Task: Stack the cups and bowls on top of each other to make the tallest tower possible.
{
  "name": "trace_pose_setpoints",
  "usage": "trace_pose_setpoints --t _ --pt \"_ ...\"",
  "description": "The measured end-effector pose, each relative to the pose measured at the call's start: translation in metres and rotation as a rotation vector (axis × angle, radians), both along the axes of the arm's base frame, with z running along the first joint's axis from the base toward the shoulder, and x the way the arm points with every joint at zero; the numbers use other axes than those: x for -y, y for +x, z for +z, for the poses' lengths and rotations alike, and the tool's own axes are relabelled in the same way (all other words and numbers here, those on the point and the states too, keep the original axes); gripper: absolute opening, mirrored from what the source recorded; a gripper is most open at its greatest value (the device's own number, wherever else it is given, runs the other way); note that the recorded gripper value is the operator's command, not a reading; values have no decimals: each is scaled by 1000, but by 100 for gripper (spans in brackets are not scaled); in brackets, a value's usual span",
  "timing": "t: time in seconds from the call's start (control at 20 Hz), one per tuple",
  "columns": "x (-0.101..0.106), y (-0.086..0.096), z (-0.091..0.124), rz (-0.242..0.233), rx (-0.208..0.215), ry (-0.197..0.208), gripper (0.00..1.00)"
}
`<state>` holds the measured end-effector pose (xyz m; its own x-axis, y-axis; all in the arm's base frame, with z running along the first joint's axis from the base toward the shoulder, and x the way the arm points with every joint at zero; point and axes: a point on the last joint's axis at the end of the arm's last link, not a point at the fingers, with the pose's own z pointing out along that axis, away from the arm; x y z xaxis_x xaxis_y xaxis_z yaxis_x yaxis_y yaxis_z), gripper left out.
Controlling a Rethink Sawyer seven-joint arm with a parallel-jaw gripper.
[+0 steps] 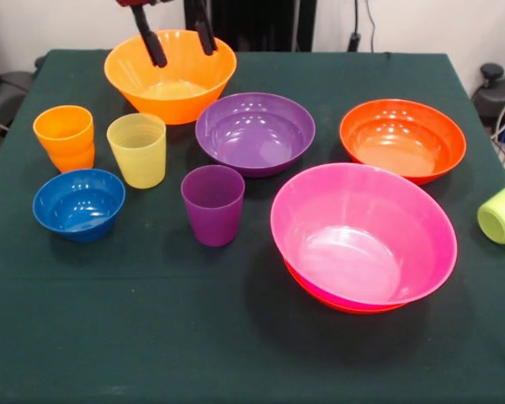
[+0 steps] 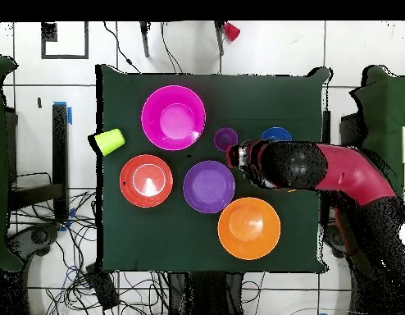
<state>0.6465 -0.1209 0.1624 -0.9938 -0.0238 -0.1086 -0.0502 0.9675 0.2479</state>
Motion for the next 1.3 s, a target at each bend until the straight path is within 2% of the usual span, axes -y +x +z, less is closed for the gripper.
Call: trace_pose_setpoints --t 0.4,0.55,0.9,1.3 --pt "-56 8 -5 113 32 -39 100" --pt "-94 12 1 178 55 -60 100" --pt "-139 4 8 256 65 -76 100" --pt "-173 -1 4 307 58 -76 100"
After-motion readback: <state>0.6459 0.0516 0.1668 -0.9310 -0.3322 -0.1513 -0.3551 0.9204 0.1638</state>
